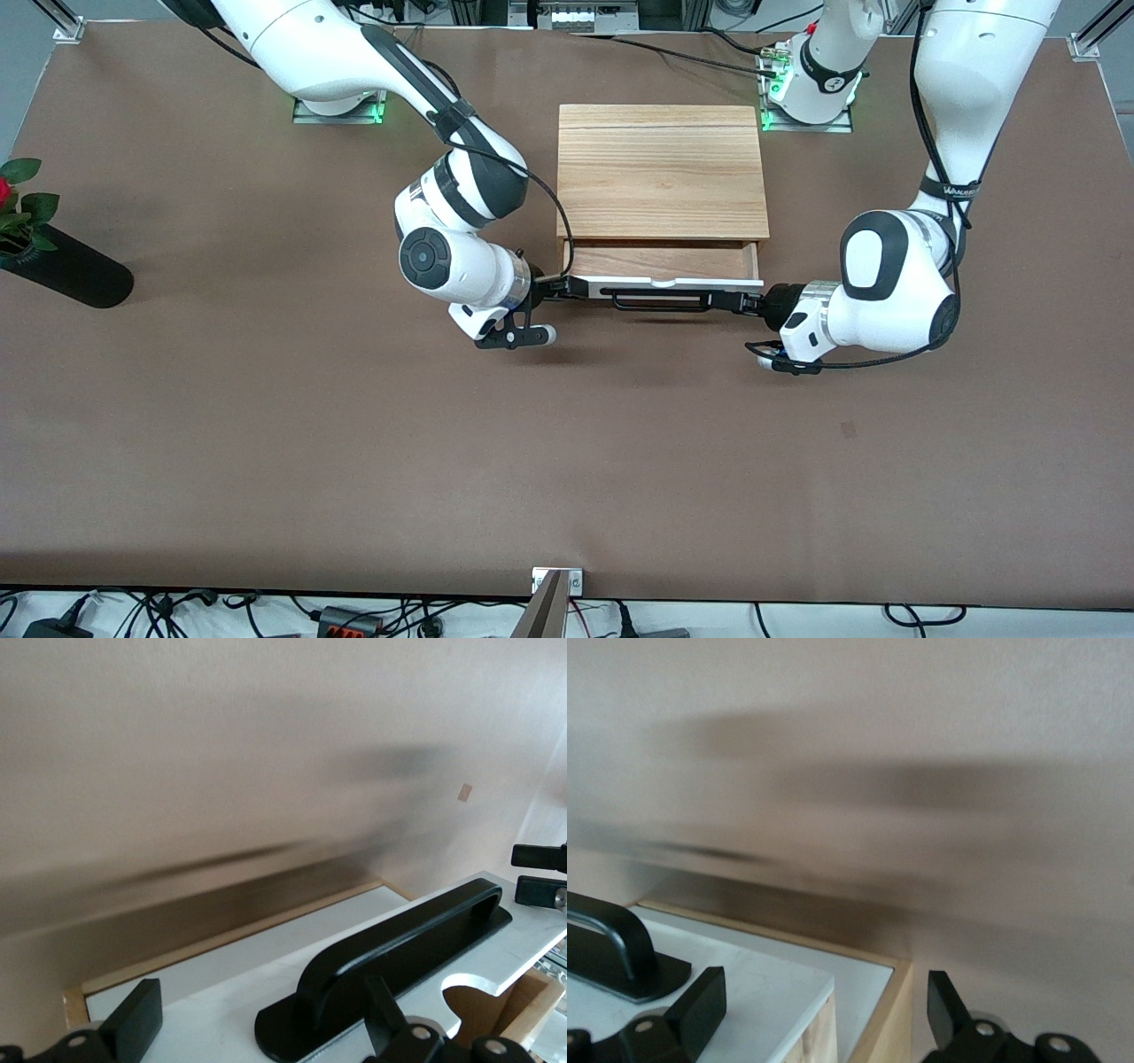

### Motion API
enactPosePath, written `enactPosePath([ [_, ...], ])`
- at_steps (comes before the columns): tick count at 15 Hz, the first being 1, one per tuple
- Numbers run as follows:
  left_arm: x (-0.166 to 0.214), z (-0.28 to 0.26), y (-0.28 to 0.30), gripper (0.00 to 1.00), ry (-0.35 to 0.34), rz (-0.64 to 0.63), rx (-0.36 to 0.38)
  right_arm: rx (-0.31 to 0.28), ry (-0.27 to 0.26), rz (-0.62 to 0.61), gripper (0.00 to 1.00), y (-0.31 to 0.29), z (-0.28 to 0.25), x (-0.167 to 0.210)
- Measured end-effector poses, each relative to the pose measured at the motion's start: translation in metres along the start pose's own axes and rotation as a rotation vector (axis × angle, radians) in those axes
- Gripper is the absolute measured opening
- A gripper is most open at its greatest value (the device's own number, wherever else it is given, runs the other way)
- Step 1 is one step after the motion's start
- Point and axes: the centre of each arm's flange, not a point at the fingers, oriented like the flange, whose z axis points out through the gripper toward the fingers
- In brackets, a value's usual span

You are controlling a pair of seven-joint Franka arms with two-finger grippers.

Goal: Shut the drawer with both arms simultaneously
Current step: 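Push the white drawer front into the box with both grippers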

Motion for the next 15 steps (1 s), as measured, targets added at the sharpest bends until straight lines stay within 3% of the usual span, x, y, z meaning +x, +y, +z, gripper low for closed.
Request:
enactPosePath([
  [9,-0.018,0.009,-0.009,1.00,-0.145,-0.034,-0.063,-0.062,-0.184,-0.032,1.00,-0.008,0.015,-0.030],
  [15,-0.030,0.021,-0.025,1.00,-0.215,-0.066,-0.080,-0.066,-0.199,-0.035,1.00,-0.009,0.016,-0.032],
])
